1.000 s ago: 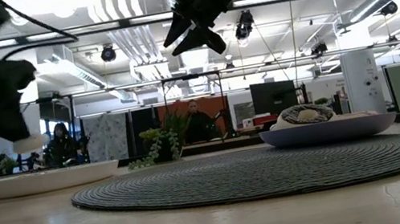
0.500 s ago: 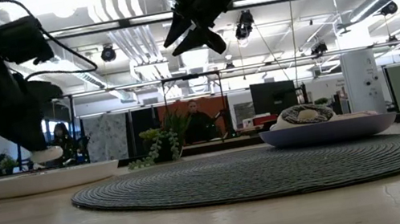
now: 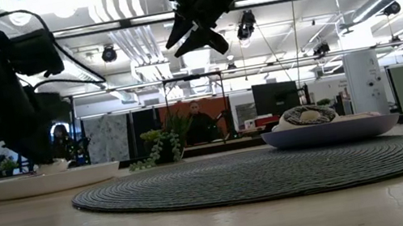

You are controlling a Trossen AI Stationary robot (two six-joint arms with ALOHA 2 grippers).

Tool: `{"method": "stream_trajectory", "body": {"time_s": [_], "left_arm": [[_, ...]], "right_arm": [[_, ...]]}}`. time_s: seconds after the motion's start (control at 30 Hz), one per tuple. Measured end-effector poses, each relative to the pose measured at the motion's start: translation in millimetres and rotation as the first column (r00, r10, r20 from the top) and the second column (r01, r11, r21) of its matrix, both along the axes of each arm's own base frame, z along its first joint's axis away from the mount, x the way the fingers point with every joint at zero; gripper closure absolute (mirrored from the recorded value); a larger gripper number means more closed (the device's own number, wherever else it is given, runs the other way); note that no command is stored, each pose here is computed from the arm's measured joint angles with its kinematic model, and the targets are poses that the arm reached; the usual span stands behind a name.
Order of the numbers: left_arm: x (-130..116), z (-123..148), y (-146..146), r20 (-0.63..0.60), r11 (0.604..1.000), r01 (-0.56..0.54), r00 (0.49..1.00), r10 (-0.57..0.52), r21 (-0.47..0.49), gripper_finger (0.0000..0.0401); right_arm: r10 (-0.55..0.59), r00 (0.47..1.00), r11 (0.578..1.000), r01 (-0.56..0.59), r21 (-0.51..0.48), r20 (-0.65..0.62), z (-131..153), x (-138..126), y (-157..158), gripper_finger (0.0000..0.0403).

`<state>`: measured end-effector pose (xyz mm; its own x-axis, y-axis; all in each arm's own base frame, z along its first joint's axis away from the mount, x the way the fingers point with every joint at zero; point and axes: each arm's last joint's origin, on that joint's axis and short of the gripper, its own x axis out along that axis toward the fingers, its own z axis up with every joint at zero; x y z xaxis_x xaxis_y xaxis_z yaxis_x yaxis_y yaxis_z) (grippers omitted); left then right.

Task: Pick & Place donuts
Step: Put the small white donut on the white plate, then put the small red donut on the white plate

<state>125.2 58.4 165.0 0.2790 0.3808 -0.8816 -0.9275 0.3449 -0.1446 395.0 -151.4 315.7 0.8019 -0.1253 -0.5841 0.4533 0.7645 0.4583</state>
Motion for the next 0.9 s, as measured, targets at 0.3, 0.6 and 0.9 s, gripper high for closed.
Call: {"method": "stream_trajectory", "body": {"time_s": [0.3,0.6,0.9], "left_arm": [[1,6,-1,0.012,1.000,0.013,1.000,-0.012,-0.020,0.0292],[8,55,-8,0.162,0.972,0.233,0.960,-0.229,-0.003,0.0273],[34,53,-75,0.347,0.583,0.813,0.549,-0.760,-0.010,0.0275]], "right_arm": [[-0.002,1.000,1.000,0.002,0.003,-0.001,0,0,0,0.0280],[-0.001,1.000,1.000,0.001,0.004,-0.001,0,0,0,0.0280],[0.004,1.000,1.000,-0.004,-0.002,-0.001,0,0,0,0.0280]]}}
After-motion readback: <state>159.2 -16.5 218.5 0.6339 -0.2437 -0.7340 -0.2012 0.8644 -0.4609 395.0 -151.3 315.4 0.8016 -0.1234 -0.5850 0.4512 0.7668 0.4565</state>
